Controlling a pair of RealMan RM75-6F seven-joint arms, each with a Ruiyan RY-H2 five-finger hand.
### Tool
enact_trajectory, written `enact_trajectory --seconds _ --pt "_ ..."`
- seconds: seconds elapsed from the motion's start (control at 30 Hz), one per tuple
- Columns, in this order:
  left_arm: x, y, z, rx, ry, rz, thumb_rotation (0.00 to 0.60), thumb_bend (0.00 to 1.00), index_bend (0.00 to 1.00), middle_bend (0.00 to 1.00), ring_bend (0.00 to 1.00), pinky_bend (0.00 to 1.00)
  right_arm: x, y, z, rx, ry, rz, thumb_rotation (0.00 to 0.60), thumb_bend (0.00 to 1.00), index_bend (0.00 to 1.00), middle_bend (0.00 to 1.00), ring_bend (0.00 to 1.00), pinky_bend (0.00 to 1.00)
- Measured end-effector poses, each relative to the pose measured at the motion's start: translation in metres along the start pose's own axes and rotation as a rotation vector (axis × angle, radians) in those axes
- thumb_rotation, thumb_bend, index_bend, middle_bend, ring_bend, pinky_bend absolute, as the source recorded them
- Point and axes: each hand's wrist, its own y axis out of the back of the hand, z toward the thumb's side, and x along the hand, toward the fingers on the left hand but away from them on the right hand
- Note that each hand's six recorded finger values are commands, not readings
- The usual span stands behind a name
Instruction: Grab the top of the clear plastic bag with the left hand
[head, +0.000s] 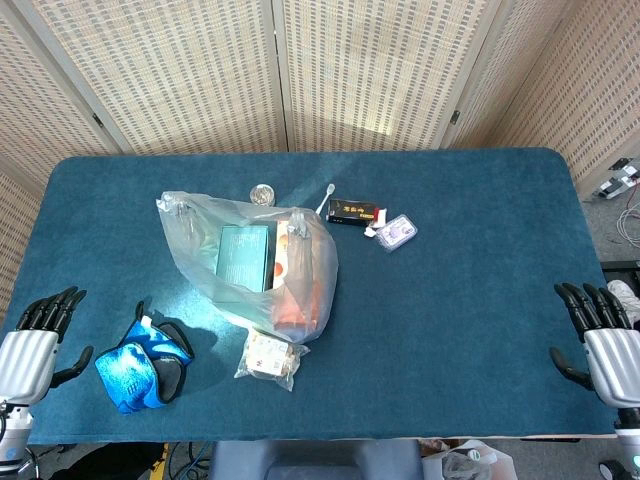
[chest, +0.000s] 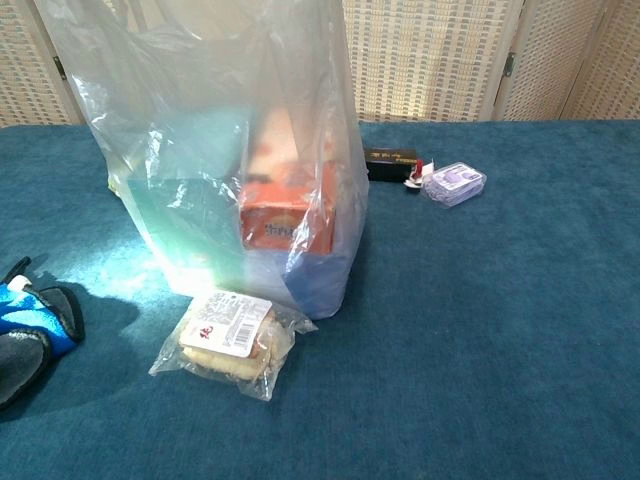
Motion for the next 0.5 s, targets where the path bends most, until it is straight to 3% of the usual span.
enact_trajectory --seconds 0.23,0.5 --pt "0.000 0.000 0.002 -0.030 -0.007 -0.002 0.600 0.28 0.10 0.08 0.12 0.11 -0.005 0.000 0.002 -0.003 0.012 0.002 0.600 0.33 0.00 0.10 0.00 0.08" --pt "0.004 0.005 0.004 -0.081 -0.026 0.007 0.600 0.28 0.12 0.08 0.13 0.11 -0.017 0.004 0.018 0.008 0.080 0.001 0.600 0.29 0.00 0.10 0.00 0.08"
